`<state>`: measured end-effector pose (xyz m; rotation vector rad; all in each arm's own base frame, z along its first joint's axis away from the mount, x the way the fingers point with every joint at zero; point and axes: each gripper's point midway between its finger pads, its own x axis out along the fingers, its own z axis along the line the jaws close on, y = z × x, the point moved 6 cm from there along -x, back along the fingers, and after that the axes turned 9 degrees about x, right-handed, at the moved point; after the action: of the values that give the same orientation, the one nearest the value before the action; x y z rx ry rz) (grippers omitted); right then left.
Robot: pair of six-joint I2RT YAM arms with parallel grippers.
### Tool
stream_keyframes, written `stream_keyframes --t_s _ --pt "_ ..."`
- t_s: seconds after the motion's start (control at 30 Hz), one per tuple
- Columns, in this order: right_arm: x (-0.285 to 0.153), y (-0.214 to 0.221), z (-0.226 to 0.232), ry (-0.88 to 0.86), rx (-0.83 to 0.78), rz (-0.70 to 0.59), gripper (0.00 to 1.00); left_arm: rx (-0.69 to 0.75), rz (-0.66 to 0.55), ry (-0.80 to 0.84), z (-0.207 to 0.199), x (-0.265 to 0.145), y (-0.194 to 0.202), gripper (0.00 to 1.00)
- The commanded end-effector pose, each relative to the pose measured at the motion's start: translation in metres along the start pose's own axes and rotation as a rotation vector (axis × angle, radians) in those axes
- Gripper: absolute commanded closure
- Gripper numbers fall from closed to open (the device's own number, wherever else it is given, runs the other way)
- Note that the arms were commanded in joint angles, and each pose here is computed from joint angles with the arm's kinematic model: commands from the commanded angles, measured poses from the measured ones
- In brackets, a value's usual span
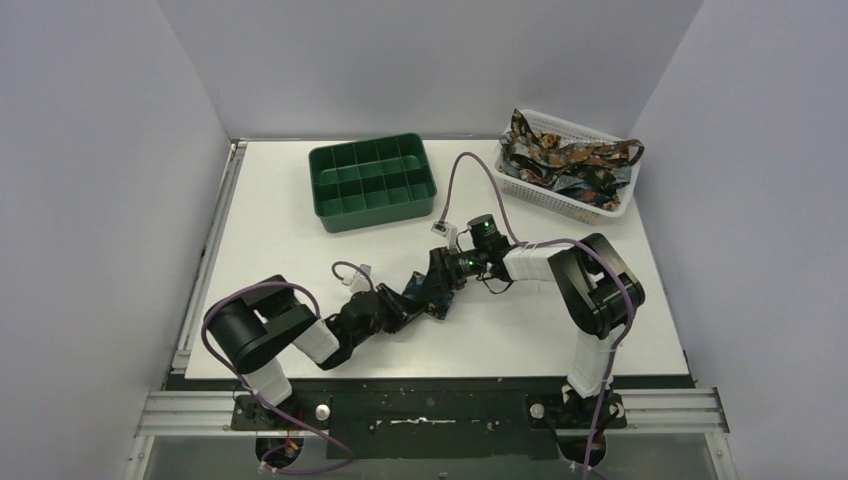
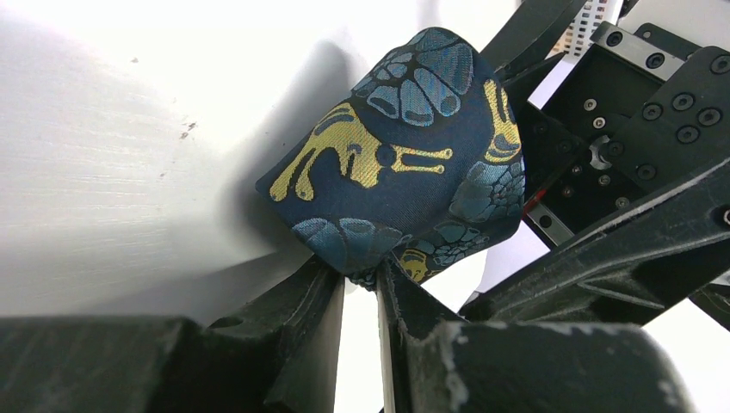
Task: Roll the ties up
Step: Pick up the tie at the center of the board.
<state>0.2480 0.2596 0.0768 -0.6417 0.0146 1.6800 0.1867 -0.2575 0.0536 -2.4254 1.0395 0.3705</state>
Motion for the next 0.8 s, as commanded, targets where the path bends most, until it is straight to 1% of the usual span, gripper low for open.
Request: stream_keyframes --t_s 0.0,0.13,0.2,0.3,0.33,0.37,0.4,0.47,0.63,0.67,0.7,0.73,0.77 --pt "0.013 0.0073 0.0087 -0.047 -0.004 0.055 0.22 0.014 -0.021 -0.112 0.0312 -0.0021 0.0003 0.82" --pt "0.0131 0.0092 0.0071 -0.044 -0.019 0.077 0.22 0.009 -0.027 -0.105 0.0306 -0.0026 -0.0014 0.83" --pt "0.0115 0.0098 0.0067 -0.034 -0.03 0.089 0.25 0.009 -0.031 -0.101 0.0301 -0.0035 -0.0018 0.83" --pt "0.0115 0.009 0.0073 -0.032 -0.037 0.095 0.33 0.008 -0.04 -0.1 0.0294 -0.0044 -0.0033 0.83" --pt "0.0117 0.0091 0.0076 -0.038 -0.037 0.097 0.42 0.008 -0.042 -0.098 0.0289 -0.0043 -0.0041 0.83" --pt "0.0114 0.0089 0.0085 -0.044 -0.038 0.098 0.48 0.009 -0.041 -0.098 0.0287 -0.0043 -0.0042 0.83" --pt "0.0111 0.0077 0.0096 -0.047 -0.039 0.093 0.49 0.009 -0.041 -0.1 0.0291 -0.0044 -0.0043 0.83" --pt "0.0121 0.0071 0.0114 -0.056 -0.033 0.091 0.57 0.008 -0.046 -0.097 0.0285 -0.0052 -0.0053 0.83" --pt "0.0126 0.0085 0.0143 -0.054 -0.037 0.09 0.64 0.009 -0.05 -0.095 0.0275 -0.0048 -0.0075 0.83" --pt "0.0124 0.0081 0.0142 -0.045 -0.036 0.084 0.66 0.011 -0.05 -0.093 0.0272 -0.0047 -0.0075 0.83" --pt "0.0125 0.0083 0.0142 -0.042 -0.036 0.083 0.76 0.011 -0.053 -0.09 0.0265 -0.0048 -0.0081 0.82" --pt "0.0125 0.0081 0.0147 -0.041 -0.037 0.081 0.81 0.012 -0.053 -0.088 0.0257 -0.005 -0.008 0.81" --pt "0.0119 0.007 0.0147 -0.032 -0.034 0.072 0.82 0.011 -0.057 -0.085 0.0253 -0.0054 -0.0089 0.8"
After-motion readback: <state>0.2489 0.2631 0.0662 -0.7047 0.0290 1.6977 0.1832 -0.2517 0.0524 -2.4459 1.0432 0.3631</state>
